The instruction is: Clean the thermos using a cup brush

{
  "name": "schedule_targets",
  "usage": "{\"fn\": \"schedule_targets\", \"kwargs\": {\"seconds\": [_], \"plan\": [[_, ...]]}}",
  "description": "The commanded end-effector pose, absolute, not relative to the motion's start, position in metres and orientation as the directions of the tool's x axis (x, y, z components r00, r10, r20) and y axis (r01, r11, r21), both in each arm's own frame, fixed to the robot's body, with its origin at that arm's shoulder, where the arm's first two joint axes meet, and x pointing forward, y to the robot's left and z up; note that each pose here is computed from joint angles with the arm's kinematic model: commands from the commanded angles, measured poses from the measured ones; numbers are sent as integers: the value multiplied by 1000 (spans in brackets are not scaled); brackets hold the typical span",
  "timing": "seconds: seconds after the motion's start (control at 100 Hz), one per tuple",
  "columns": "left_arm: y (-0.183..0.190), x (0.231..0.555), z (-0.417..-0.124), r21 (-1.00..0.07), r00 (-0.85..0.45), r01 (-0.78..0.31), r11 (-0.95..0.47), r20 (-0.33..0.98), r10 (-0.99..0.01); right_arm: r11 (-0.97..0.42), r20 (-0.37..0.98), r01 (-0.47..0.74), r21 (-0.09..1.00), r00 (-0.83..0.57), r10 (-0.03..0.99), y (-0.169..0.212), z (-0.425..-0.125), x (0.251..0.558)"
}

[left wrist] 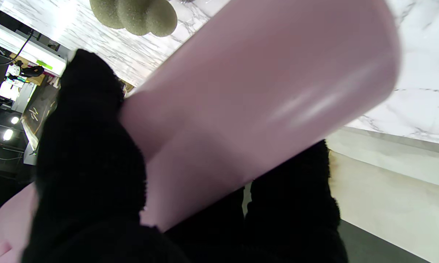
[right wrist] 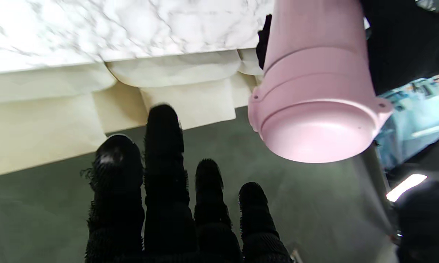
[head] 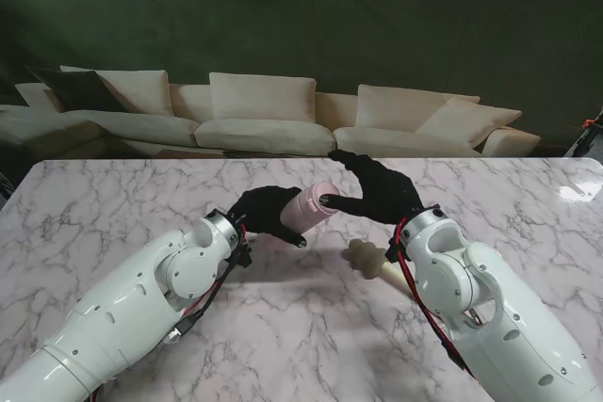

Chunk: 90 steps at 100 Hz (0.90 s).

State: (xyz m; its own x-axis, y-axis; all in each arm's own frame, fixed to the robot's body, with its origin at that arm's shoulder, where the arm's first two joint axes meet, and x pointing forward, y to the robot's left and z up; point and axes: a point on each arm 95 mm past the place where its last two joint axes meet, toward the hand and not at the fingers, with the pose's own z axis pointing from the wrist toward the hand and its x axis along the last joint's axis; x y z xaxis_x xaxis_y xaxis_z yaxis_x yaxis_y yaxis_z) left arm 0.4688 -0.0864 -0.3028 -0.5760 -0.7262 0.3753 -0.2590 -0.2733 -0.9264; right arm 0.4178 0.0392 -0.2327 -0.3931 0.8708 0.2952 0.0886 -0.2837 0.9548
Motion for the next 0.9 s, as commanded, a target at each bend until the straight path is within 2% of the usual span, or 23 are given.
{"fn": "schedule_targets", "kwargs": {"seconds": [0.0,0.29,0.69,0.89], "plan": [[-89,471,-299,-927,-585,-256,-272,373,-720,-271,290,105,957,-392,873,40,-234,411],[-90,470,-298,-927,-589,-258,-273,375,-716,-148,196,150,977,-382,903,57,-236,402],[-93,466,-299,-926,-594,-265,-269,377,-711,-235,316,239,942,-408,857,77,-243,409],[-95,465,-298,-926,-596,-266,-269,378,-709,-278,350,222,935,-439,828,77,-245,409]]}}
